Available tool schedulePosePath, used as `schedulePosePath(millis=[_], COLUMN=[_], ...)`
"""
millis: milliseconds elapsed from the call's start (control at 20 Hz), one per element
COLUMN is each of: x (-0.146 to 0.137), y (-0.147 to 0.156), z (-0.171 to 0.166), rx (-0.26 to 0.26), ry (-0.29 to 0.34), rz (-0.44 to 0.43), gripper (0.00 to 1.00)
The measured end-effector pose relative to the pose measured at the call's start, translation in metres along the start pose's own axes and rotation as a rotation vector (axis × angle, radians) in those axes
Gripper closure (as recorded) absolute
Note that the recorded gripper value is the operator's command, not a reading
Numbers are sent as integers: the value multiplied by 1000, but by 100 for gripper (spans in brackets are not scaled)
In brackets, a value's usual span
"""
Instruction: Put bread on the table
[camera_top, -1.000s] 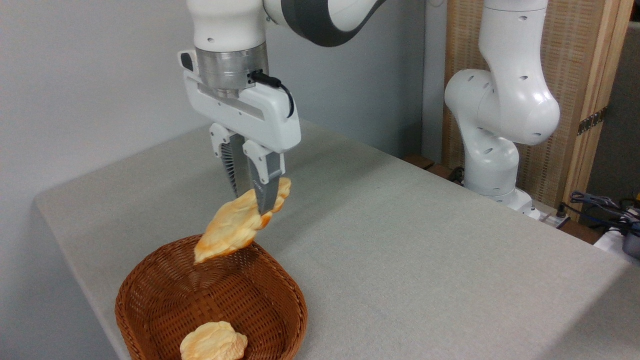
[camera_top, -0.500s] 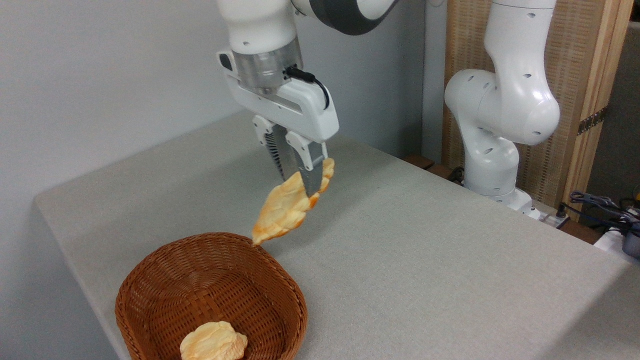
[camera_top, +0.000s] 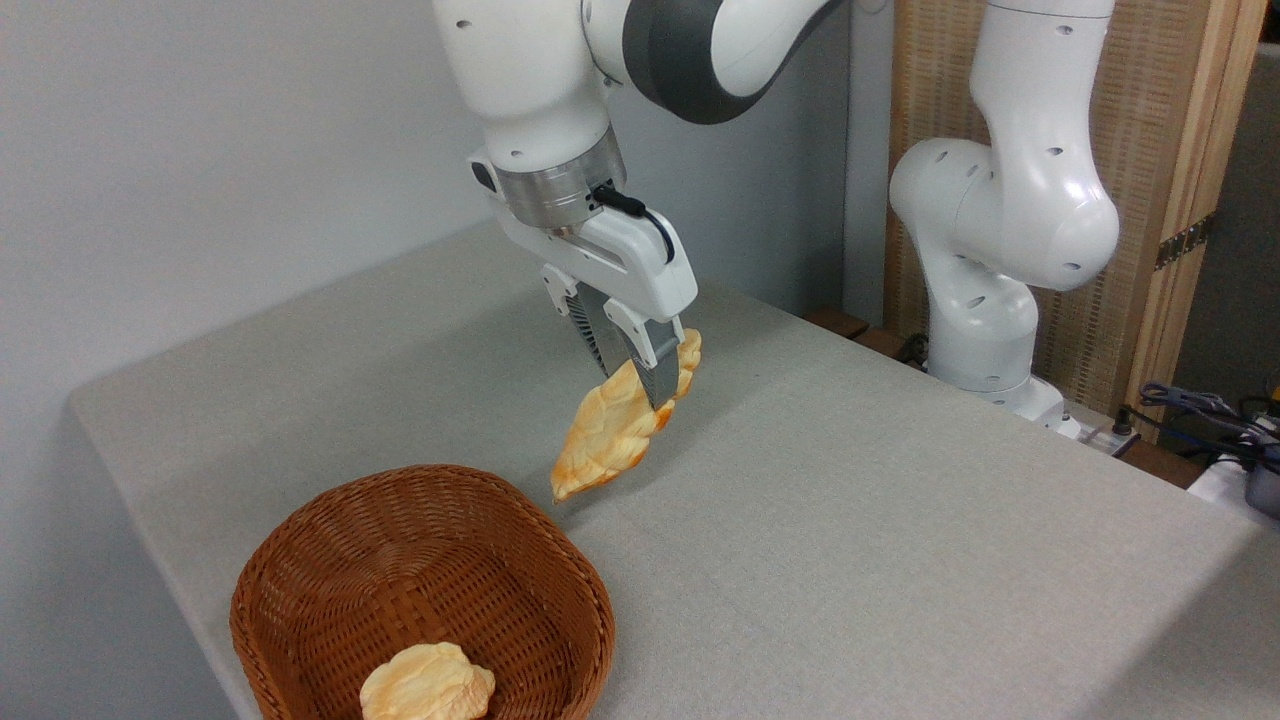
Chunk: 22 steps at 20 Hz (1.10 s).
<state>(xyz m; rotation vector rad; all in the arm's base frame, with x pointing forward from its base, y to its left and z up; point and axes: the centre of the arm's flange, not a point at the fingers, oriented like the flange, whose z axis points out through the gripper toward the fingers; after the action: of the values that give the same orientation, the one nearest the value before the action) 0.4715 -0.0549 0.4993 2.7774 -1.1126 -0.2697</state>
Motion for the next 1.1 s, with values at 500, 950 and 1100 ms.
schedulePosePath(millis=[500,950,1100], x=[20,26,34], y=[7,3,-8], z=[20,8,-16], rx=[-11,33,123], ry=[-35,23,146], rz=[33,34,28], gripper=[0,0,0])
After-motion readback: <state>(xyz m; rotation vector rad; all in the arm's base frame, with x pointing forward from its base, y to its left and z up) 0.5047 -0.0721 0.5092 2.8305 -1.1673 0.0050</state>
